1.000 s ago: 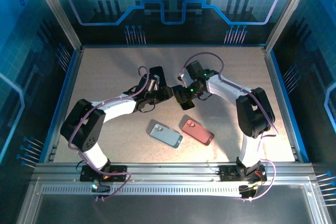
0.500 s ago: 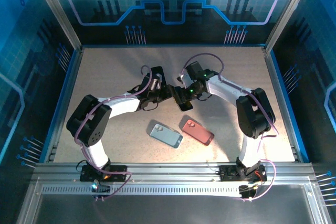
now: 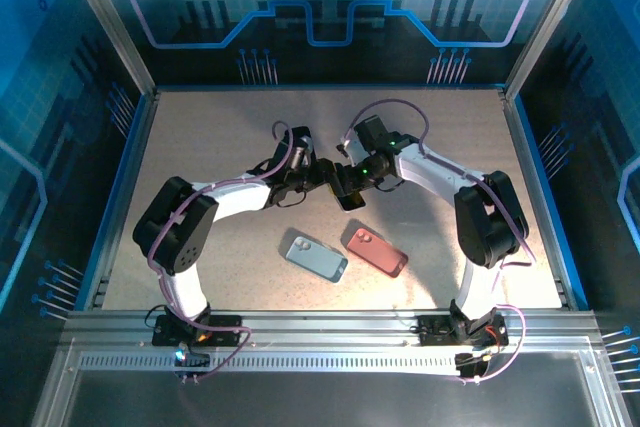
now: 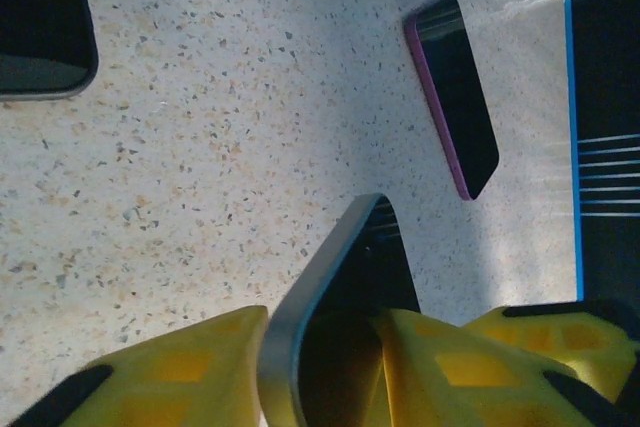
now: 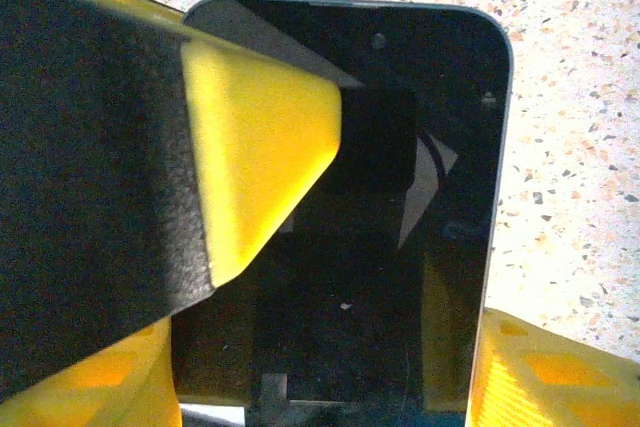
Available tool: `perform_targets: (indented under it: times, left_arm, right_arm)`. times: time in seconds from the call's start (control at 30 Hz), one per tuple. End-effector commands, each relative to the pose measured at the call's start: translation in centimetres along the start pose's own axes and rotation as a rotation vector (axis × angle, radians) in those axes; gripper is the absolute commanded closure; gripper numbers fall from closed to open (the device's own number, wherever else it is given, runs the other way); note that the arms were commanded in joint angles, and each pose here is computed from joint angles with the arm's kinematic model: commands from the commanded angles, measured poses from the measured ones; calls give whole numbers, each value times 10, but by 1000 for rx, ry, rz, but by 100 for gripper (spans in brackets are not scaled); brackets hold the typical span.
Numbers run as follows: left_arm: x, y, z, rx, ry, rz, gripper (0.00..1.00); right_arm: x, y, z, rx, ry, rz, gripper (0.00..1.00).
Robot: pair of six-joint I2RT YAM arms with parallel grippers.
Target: Put the phone into the phone case
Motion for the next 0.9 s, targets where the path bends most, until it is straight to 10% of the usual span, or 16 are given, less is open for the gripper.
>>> perform_targets:
  times: [0.0,0.17,0.3,0.43,0.7,0.77,0.87]
  left_arm:
    - [6,1,-5,9,20,14,74]
    - [6,0,-7,10,26,15,100]
    - [0,0,-8,10,24,4,100]
    - [-9,-1,-9,20,8,-17,100]
    - [-36,-8,-12,20,-52,-104,100]
    - [-43,-10,-14,19,-59,-135,100]
    - [-53,-17,-20,33,-56,-174,100]
  right_arm:
    - [-18,-1,18,-27,-81,-43,49]
    - [-19,2,19,-22,-95,-43,53]
    - [-18,5,16,-15,-104,-43,51]
    - [-19,10,12,11,-133,-54,23]
    - [-30,26,-14,156,-228,-121,25]
    - [-33,31,-21,195,-225,-160,35]
    - [-36,39,-32,275,-185,-202,86]
Point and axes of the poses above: each hand's point on the last joint's axis, 136 mm out from that joint toward the fingers, its own x axis out along the fingers, its own z axis along the line the jaws close on, y = z × x, the point moved 9 cm from there along -x, back along the fingers, and after that the axes turned 14 degrees about x, right-handed, at the moved point
